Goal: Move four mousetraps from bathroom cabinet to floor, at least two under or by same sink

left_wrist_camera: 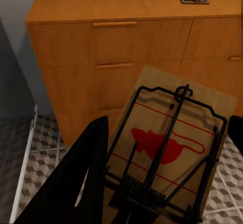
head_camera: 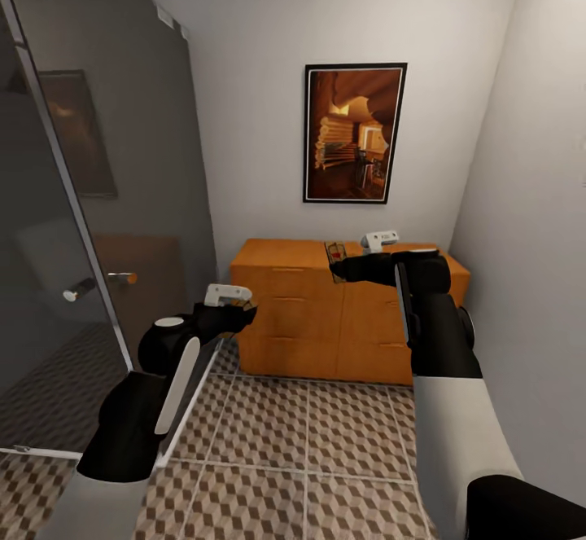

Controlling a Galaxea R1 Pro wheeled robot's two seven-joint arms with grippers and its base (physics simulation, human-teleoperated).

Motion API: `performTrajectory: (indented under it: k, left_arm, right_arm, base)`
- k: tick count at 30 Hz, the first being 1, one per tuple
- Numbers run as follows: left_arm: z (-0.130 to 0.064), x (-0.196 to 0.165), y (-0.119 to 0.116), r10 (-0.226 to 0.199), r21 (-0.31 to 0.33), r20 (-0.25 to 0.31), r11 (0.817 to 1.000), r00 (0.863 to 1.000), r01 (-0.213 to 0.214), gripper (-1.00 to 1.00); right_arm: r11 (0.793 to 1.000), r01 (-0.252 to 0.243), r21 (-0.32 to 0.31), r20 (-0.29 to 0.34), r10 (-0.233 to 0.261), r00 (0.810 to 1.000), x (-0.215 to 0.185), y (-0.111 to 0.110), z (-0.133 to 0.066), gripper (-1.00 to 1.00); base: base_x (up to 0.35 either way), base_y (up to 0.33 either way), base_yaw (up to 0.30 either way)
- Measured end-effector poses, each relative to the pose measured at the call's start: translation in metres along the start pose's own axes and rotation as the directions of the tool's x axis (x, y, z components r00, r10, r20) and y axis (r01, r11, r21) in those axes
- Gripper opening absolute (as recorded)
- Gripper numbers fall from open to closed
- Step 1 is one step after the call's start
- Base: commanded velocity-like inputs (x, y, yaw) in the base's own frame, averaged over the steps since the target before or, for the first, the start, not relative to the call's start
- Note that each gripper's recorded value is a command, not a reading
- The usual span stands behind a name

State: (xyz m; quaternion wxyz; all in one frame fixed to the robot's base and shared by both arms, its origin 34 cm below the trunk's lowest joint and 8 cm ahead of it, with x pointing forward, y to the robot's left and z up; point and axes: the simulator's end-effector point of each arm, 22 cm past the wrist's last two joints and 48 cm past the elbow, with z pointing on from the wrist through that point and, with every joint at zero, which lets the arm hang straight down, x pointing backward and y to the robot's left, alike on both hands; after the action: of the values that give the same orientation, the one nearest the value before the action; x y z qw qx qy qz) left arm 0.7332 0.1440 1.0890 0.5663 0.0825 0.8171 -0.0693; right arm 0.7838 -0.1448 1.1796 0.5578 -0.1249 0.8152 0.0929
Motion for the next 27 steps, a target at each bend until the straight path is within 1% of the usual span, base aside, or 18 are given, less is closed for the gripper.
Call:
performTrajectory:
  k: [8,14,20,23,27]
  left_arm:
    - [0.000,-0.002,0.000,-0.001,0.001,0.008,1.000,1.000,0.001,-1.00]
    - [0.000,-0.004,0.000,-0.004,0.001,0.039,1.000,0.999,0.004,-1.00]
    - [0.000,0.021,-0.002,-0.014,0.003,0.016,1.000,1.000,0.014,-1.00]
    - [0.000,0.025,-0.002,-0.016,0.001,0.011,1.000,1.000,0.016,-1.00]
    - [0.000,0.028,-0.002,-0.017,0.000,0.007,1.000,1.000,0.017,-1.00]
  right_arm:
    - [1.000,0.000,-0.001,-0.006,0.000,1.000,0.004,0.001,0.001,-1.00]
    - [1.000,-0.004,-0.002,-0.018,0.004,1.000,0.013,0.001,0.002,-1.00]
    - [1.000,-0.010,-0.001,-0.032,0.010,0.999,0.027,0.001,0.002,-1.00]
    - [1.000,-0.013,-0.001,-0.036,0.012,0.999,0.030,0.001,0.002,-1.00]
    - [1.000,-0.016,-0.002,-0.046,0.016,0.999,0.037,0.002,0.003,-1.00]
  base:
    - [-0.229,-0.002,0.214]
    - [-0.142,0.000,0.277]
    - [-0.180,0.000,0.288]
    - [-0.245,0.000,0.290]
    - [-0.113,0.000,0.291]
